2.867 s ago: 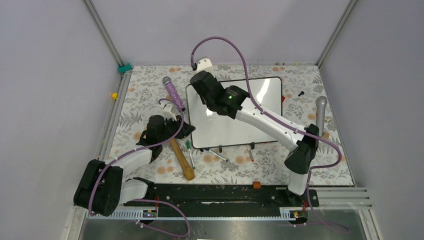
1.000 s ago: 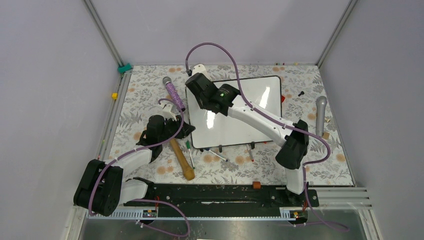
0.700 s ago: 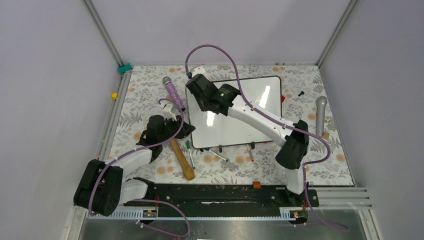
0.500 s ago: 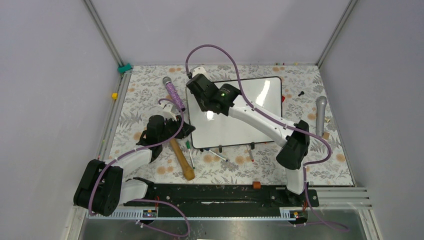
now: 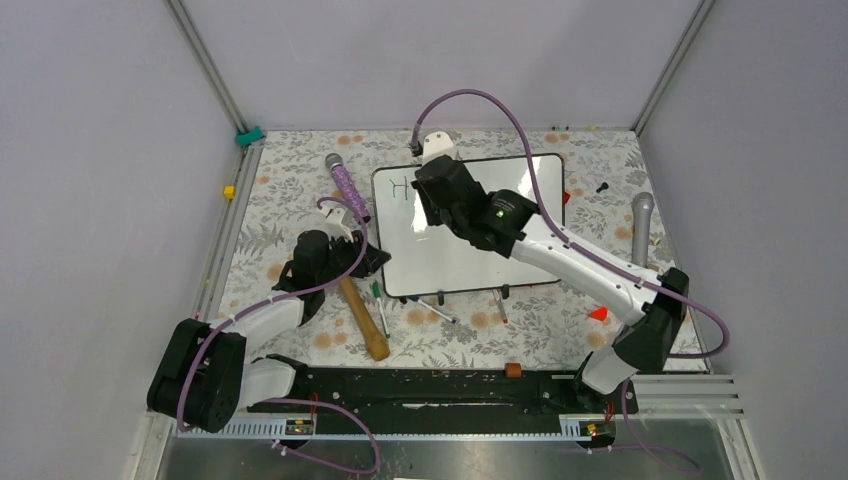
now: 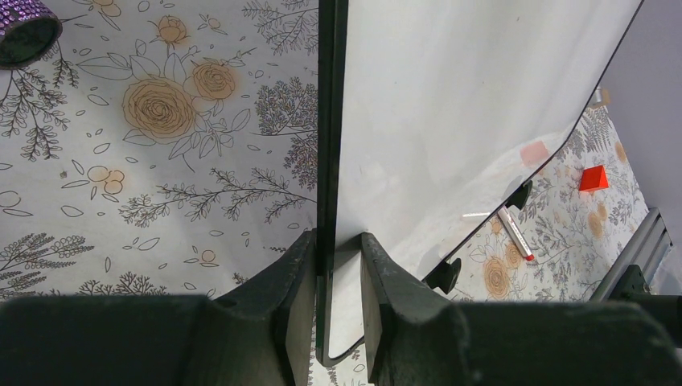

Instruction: Write a sentence on the whiteboard

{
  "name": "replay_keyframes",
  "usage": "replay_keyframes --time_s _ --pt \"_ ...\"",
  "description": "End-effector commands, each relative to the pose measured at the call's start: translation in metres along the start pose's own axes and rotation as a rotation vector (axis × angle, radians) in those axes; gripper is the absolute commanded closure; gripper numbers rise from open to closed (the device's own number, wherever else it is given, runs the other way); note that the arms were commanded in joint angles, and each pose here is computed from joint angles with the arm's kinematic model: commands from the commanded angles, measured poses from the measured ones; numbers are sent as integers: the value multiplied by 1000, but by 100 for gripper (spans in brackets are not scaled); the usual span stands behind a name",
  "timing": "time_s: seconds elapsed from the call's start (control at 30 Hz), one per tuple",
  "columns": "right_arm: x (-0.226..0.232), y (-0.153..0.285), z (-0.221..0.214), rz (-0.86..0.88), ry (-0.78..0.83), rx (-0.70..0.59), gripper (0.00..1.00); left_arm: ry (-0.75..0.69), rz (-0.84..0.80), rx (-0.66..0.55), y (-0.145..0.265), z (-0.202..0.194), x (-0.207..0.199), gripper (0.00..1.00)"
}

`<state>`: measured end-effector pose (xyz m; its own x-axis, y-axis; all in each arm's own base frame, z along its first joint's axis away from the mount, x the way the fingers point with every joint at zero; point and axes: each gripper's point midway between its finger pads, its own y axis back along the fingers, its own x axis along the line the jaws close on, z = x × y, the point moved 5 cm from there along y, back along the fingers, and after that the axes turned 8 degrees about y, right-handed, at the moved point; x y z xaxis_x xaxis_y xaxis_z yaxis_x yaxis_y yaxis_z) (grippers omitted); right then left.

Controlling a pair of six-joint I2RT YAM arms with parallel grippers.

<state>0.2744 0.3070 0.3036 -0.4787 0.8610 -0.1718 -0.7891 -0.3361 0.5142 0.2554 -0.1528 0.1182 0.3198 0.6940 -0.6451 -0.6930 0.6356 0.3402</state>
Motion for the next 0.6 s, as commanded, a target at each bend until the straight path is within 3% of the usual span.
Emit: replay_keyframes --time_s 0.0,0.2,0.57 --pt "-11 7 9 -33 -60 -115 100 -45 -34 -52 -2 18 -13 100" --pt "-13 18 -10 -12 -119 -97 100 -65 -14 -66 0 21 -12 100" --pt "-16 39 -19 63 -82 -90 100 -104 68 -87 6 25 -4 100"
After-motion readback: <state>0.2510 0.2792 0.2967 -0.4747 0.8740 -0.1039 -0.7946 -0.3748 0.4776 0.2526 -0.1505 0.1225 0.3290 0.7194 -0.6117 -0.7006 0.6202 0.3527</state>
